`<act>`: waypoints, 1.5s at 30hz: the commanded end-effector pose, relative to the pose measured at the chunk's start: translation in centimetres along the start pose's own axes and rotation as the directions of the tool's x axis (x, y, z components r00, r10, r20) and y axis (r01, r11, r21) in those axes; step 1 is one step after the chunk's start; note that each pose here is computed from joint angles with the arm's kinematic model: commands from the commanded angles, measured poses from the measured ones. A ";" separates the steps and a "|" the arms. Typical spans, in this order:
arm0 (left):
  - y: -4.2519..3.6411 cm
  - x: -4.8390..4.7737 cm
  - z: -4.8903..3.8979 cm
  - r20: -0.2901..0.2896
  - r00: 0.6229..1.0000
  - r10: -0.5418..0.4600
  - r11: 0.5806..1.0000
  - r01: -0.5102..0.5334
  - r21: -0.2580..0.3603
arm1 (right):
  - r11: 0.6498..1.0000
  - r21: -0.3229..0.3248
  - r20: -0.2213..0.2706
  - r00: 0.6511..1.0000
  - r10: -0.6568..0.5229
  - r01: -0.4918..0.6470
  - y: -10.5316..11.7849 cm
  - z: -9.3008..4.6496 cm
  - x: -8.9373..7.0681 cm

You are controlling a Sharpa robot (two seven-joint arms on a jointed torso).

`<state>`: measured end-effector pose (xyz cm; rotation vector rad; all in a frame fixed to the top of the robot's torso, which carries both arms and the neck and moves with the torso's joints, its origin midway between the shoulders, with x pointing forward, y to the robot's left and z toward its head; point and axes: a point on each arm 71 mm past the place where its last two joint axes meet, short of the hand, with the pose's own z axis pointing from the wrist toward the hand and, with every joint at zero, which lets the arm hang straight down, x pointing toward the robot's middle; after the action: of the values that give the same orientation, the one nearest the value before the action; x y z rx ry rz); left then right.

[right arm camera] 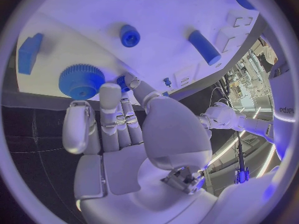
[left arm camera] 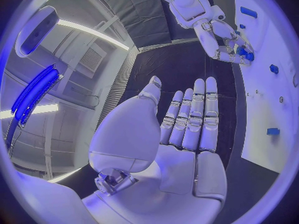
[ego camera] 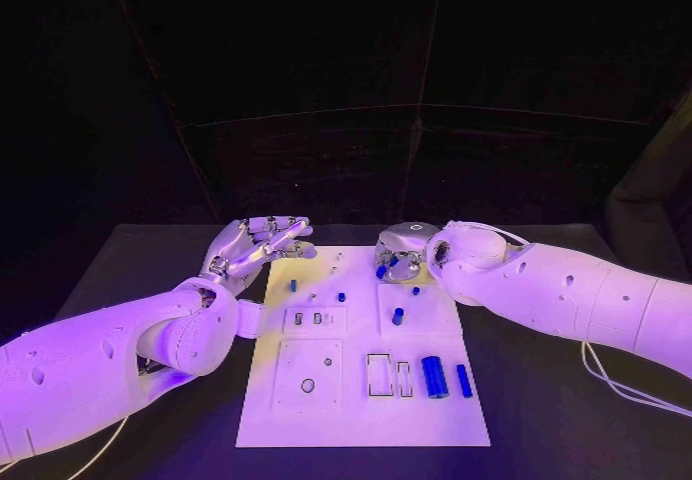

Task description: Assemble the parts on the task board

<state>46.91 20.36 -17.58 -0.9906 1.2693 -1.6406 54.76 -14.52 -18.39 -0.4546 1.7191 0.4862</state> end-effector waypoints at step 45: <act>0.08 -0.38 0.22 -0.017 1.000 -0.014 1.000 0.014 -0.014 | 0.996 0.000 0.203 0.975 0.092 -0.094 3.1 3.9 -2.1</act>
<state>47.32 20.84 -17.83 -1.0023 1.2857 -1.6345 56.48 -9.65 -16.92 -0.3248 1.5463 0.5863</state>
